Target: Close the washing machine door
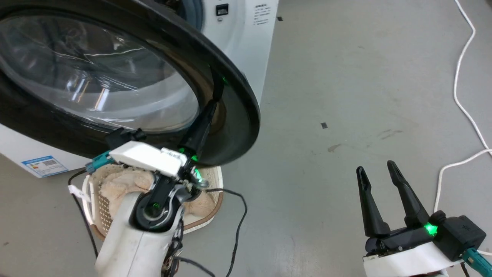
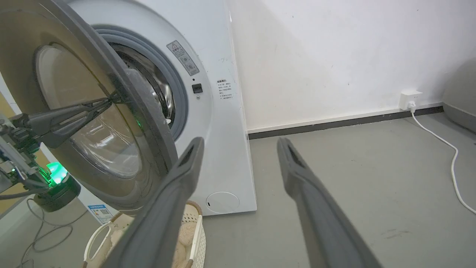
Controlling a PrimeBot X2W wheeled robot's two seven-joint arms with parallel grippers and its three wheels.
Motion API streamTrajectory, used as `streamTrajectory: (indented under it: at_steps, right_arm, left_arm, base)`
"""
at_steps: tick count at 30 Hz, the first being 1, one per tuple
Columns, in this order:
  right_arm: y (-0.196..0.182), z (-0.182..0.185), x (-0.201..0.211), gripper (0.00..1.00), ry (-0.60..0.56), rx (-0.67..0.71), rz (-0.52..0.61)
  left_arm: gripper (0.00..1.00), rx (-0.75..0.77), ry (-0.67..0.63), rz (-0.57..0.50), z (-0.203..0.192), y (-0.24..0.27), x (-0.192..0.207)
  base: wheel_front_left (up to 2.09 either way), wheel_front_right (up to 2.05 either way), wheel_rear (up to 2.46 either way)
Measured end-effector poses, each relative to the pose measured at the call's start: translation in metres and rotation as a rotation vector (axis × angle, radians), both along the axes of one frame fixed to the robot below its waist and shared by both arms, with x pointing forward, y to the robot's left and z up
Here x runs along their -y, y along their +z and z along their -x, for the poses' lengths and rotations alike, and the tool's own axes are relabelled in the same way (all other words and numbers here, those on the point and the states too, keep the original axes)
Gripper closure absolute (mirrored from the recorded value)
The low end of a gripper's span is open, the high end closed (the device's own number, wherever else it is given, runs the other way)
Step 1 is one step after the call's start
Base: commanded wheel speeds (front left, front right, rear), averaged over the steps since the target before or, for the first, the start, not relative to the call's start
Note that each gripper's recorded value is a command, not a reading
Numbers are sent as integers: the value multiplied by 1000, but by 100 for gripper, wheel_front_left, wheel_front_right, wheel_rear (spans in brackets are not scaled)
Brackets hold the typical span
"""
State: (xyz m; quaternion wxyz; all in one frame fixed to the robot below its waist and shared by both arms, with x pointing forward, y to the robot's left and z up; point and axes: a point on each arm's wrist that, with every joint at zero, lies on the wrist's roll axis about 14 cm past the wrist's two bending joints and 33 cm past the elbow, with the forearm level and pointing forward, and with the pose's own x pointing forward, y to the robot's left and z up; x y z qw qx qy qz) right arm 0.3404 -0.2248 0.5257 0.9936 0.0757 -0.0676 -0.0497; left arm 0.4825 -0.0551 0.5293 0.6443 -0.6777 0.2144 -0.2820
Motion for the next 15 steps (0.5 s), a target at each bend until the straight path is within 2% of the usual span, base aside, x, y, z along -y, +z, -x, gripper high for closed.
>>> streamTrajectory:
  at_steps: [9,12,15]
  right_arm:
    - [3,-4,-5,0,18,17,-8]
    - [7,-7,-9,0,33,31,-14]
    - [11,-11,-17,0,60,48,-23]
  left_arm:
    - [100,43,-43,-16,12,13,12]
    - [100,90,-110,-82,36,10,9]
    - [100,130,-180,-195,67,-3,-2]
  base:
    - [0,0,0]
    - [0,0,0]
    - [0,0,0]
